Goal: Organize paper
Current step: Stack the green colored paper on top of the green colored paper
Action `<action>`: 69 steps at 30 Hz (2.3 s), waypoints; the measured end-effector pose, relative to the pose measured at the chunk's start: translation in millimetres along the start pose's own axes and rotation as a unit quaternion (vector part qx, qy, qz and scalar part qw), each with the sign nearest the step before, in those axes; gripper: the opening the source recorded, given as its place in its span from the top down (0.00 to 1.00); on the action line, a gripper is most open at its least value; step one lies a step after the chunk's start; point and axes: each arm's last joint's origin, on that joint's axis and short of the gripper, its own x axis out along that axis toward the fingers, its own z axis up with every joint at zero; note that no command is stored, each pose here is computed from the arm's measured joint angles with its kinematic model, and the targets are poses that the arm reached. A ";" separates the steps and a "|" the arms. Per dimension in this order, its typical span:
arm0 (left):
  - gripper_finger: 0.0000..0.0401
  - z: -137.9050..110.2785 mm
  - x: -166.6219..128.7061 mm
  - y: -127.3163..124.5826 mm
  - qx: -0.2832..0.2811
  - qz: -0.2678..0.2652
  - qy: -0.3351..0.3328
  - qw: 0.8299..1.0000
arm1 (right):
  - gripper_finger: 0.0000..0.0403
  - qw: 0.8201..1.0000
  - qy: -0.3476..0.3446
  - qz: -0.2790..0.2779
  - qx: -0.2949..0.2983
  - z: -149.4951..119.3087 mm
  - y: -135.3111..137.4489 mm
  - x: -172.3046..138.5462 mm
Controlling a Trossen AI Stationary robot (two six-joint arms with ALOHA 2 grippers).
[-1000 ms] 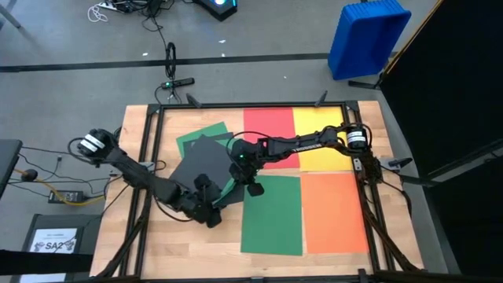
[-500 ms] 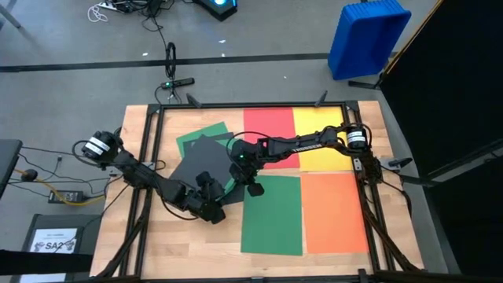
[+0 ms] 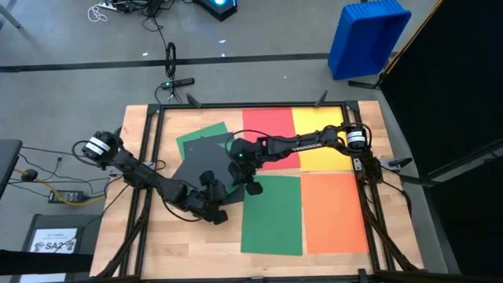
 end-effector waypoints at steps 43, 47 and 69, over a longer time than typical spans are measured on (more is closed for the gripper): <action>1.00 155.7 -159.0 42.8 0.088 0.089 -0.099 0.987 | 1.00 0.962 -0.060 -0.263 -0.052 106.7 83.3 -321.7; 1.00 174.3 -171.3 40.2 0.102 0.050 -0.141 0.983 | 1.00 0.956 -0.087 -0.275 -0.046 104.8 103.8 -343.7; 1.00 185.8 -78.5 -43.6 0.307 -0.009 -0.173 0.936 | 1.00 0.958 -0.063 -0.280 -0.018 101.0 159.1 -344.7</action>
